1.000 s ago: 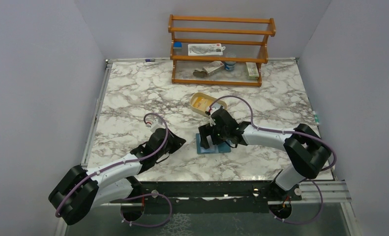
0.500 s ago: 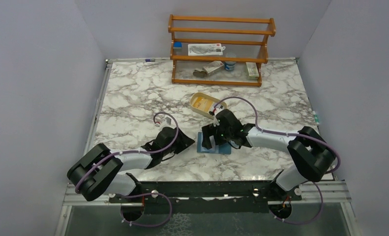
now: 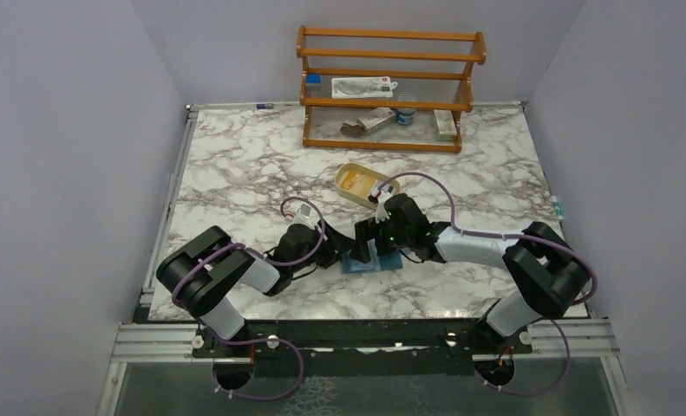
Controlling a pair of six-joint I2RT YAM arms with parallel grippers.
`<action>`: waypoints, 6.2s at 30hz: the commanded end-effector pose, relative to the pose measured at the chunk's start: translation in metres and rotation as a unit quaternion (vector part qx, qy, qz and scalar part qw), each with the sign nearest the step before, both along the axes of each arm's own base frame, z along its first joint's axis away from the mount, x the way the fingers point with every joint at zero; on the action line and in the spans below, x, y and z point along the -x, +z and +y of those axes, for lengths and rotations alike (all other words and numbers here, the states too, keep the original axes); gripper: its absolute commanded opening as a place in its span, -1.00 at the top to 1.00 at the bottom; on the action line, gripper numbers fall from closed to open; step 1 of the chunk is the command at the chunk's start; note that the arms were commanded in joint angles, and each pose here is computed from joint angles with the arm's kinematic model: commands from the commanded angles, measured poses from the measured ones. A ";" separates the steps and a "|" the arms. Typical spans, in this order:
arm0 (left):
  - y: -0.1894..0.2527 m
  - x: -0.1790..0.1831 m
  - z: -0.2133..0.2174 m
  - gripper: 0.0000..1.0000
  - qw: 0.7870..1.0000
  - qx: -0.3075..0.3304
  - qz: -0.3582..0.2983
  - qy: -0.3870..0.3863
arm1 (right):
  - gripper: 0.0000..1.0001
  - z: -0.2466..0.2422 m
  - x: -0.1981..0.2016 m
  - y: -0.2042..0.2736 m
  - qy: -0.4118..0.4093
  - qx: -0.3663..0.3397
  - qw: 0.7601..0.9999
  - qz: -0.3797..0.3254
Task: Take the credit cards out of the card holder
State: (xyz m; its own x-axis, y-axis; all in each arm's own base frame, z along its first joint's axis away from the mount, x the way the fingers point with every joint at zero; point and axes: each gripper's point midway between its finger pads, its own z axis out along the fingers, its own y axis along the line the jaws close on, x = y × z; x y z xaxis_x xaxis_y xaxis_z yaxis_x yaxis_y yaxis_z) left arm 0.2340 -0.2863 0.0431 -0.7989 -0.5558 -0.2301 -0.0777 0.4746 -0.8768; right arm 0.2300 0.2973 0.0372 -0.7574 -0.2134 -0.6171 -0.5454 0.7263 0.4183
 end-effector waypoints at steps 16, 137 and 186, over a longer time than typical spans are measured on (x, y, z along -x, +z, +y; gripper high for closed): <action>-0.001 0.019 0.010 0.70 0.998 0.044 0.030 0.020 | -1.00 -0.015 0.039 -0.037 0.018 0.015 0.996 0.087; -0.022 0.015 0.027 1.00 0.993 -0.111 -0.020 0.019 | -0.87 0.018 -0.001 0.029 0.014 -0.045 0.999 0.027; -0.022 0.016 0.031 1.00 0.993 -0.109 -0.018 0.030 | -0.76 0.047 0.049 0.029 0.019 -0.229 0.956 0.182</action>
